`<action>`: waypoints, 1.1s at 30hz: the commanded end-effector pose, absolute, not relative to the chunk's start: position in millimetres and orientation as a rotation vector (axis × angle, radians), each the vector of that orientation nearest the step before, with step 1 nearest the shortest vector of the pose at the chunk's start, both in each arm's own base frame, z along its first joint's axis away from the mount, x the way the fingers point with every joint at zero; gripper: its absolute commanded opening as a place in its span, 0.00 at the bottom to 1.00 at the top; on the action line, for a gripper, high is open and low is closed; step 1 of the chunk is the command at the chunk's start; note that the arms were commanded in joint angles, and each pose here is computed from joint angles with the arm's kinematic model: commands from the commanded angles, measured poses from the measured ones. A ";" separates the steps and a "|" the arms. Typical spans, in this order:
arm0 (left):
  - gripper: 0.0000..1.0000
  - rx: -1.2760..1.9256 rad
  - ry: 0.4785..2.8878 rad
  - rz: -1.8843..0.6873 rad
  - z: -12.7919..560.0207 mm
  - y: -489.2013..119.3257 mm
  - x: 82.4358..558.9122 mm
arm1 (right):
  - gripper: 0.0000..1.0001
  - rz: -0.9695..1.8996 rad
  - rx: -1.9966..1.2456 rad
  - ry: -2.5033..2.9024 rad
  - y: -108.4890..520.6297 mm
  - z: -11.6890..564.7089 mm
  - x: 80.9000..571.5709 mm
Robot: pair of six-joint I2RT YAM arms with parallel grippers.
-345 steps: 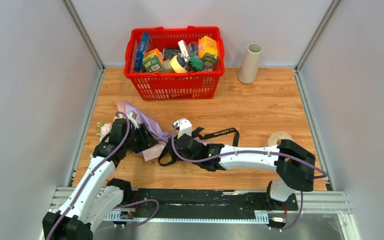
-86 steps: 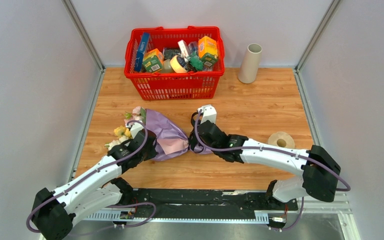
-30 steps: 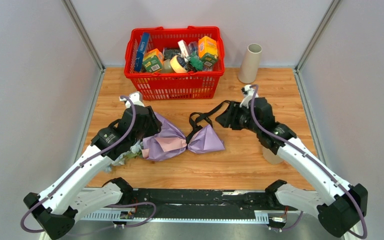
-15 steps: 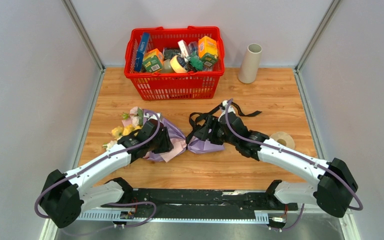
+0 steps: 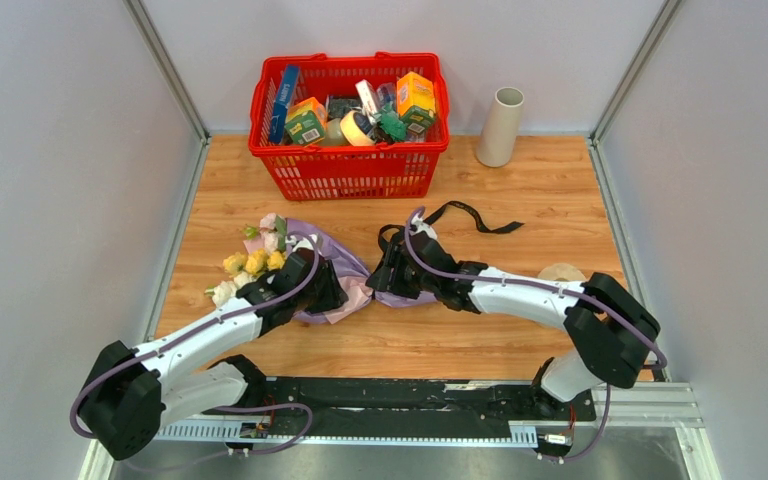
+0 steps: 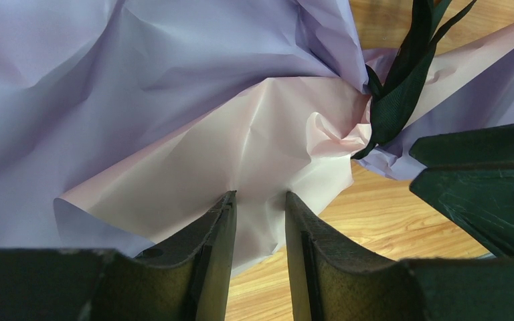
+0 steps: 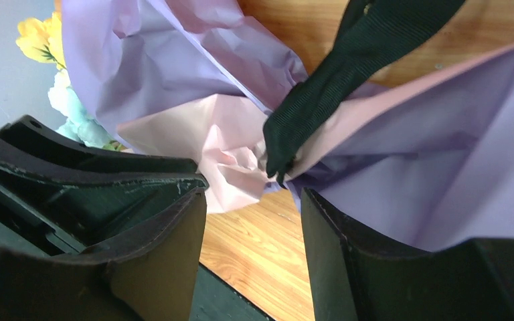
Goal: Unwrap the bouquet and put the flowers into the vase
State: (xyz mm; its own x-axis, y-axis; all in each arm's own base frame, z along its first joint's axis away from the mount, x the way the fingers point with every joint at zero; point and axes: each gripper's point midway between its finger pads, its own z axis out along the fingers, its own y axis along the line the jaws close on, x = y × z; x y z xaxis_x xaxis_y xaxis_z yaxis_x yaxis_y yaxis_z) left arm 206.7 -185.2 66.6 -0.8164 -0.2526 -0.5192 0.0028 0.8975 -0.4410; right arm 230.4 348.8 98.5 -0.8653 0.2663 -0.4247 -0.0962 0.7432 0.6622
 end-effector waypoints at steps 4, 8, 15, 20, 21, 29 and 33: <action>0.41 -0.208 2.433 -0.592 70.0 -184.2 208.5 | 0.60 1.012 0.243 2.370 373.2 110.4 256.4; 0.41 -0.213 2.432 -0.591 66.2 -182.2 206.7 | 0.57 0.979 0.289 2.370 374.8 104.4 263.8; 0.41 -0.237 2.462 -0.509 56.0 -171.4 204.7 | 0.22 0.928 0.210 2.308 377.5 117.0 278.4; 0.41 -0.248 2.515 -0.422 46.7 -164.1 203.0 | 0.14 0.849 0.075 2.258 368.7 122.2 279.7; 0.41 -0.254 2.515 -0.424 46.0 -164.4 203.2 | 0.14 0.846 0.039 2.252 368.9 122.3 279.7; 0.42 -0.275 2.512 -0.409 43.5 -161.2 203.0 | 0.01 0.954 -0.261 2.147 388.0 136.0 263.4; 0.42 -0.281 2.497 -0.404 46.1 -158.0 202.5 | 0.00 1.008 -0.354 2.063 391.4 158.4 257.8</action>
